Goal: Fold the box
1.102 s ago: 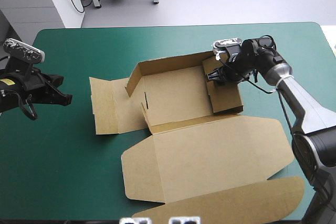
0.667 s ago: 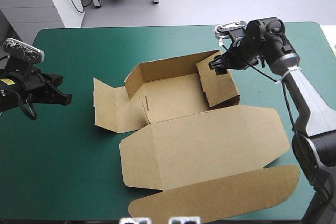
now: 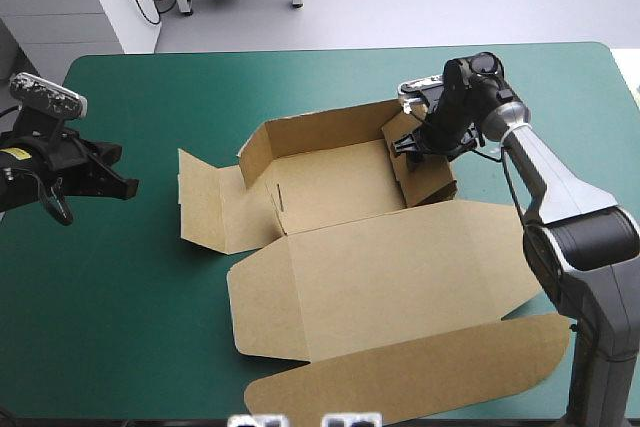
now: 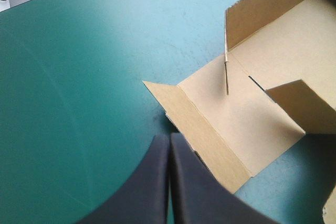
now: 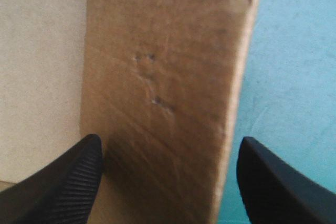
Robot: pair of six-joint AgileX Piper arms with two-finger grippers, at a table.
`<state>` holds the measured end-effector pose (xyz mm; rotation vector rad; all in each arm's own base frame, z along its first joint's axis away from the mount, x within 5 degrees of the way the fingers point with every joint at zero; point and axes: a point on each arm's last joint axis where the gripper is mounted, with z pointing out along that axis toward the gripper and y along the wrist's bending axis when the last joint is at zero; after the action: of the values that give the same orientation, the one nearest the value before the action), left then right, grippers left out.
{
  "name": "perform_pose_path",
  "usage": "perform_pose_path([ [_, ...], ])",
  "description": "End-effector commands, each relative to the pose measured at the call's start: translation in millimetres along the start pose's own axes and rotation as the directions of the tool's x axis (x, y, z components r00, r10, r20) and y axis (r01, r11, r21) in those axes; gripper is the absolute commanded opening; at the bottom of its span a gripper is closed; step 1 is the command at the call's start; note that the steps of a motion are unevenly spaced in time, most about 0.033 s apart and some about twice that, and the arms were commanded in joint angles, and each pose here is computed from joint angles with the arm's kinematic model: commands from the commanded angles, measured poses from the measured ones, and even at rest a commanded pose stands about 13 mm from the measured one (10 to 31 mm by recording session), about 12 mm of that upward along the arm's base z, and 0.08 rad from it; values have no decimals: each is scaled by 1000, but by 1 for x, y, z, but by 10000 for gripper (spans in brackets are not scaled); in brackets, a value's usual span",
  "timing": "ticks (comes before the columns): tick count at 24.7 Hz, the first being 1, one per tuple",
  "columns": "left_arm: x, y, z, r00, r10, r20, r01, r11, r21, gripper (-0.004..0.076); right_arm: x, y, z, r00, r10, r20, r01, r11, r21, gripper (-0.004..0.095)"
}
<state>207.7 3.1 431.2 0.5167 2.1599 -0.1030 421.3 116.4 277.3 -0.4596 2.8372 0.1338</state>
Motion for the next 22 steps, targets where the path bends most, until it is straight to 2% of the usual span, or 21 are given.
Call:
perform_pose_path([
  [1, -11, -2, -11, 996, -8, 88, 10, 1000, -22, -8, -1, 1, -24, 999, 3, 51, -3, 1000, -3, 512],
  [4, -11, -2, -11, 996, -8, 89, 10, 1000, -23, -8, -2, 0, -21, 999, 0, 44, -1, 1000, 7, 296],
  [7, -11, -2, -11, 996, -8, 89, 10, 1000, -23, -8, -2, 0, -20, 999, -6, 42, 5, 1000, 7, -13],
  [17, -13, 3, -9, 994, -4, 108, 10, 998, -56, -8, 2, 3, -49, 993, -38, 108, 38, 999, 4, -20],
  [21, -7, 14, -2, 999, 22, 32, -17, 990, -140, -9, 14, -3, -103, 972, -49, 229, 52, 999, -6, -20],
  [22, -4, 21, -1, 1000, -28, 2, 27, 979, -202, -8, 21, -7, -125, 959, -47, 280, 54, 998, -16, -20],
])
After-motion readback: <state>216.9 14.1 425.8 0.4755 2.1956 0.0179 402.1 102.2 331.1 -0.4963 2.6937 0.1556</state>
